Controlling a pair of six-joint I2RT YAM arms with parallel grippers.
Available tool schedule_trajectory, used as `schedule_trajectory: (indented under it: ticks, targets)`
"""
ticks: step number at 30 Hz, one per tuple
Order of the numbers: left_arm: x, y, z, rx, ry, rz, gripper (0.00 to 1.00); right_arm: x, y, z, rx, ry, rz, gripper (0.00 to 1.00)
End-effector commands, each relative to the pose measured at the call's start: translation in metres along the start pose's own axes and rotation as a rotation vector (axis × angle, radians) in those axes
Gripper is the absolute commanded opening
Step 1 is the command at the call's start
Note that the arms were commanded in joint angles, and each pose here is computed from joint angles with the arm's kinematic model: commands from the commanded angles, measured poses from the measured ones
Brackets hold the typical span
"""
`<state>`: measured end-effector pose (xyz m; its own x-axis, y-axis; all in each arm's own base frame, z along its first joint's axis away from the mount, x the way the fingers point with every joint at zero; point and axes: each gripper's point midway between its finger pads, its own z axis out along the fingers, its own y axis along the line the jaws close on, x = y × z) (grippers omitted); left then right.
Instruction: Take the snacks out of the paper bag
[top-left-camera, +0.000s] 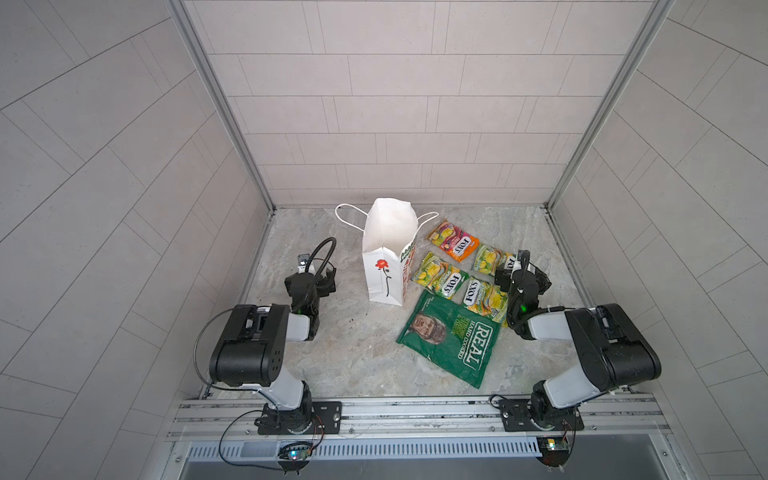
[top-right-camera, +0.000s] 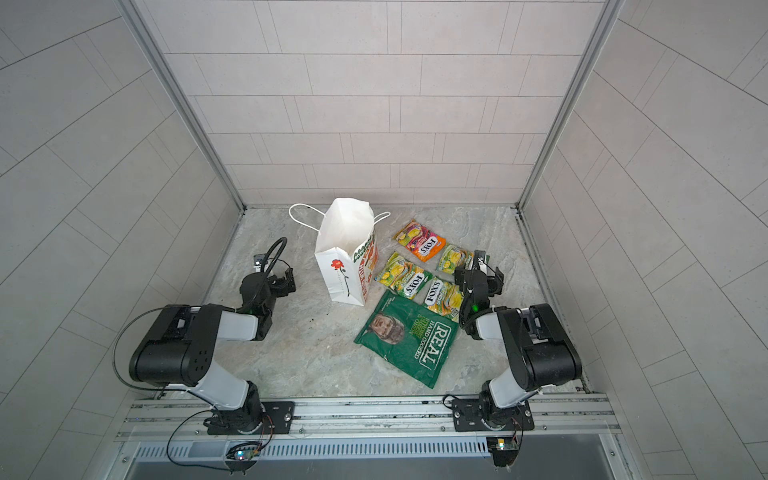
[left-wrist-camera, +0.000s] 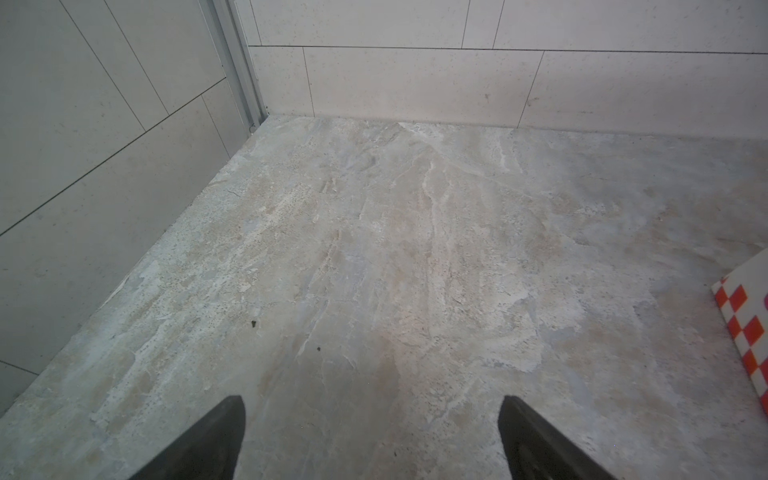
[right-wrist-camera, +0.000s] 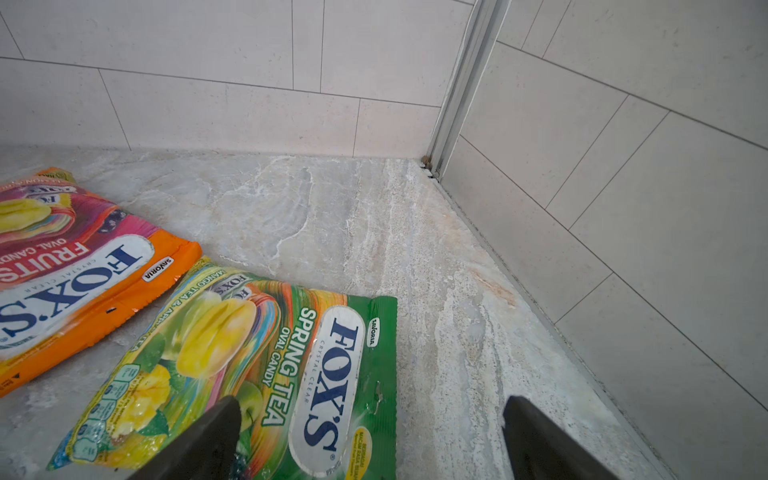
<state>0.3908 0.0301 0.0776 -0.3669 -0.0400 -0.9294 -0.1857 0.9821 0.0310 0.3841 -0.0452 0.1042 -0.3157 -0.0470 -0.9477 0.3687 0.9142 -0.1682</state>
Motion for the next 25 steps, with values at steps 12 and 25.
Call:
schedule_trajectory:
  ticks: [12,25]
  targets:
    - [-0.0104,-0.0010,0.0021,0.007,-0.025,0.006,1.00,0.0079,-0.0017,-0.0006,0.000,0.001,-0.020,0.99]
    - [-0.0108,-0.0009,0.0022,0.006,-0.025,0.008,1.00,0.0074,-0.0018,-0.0008,0.000,-0.001,-0.019,0.99]
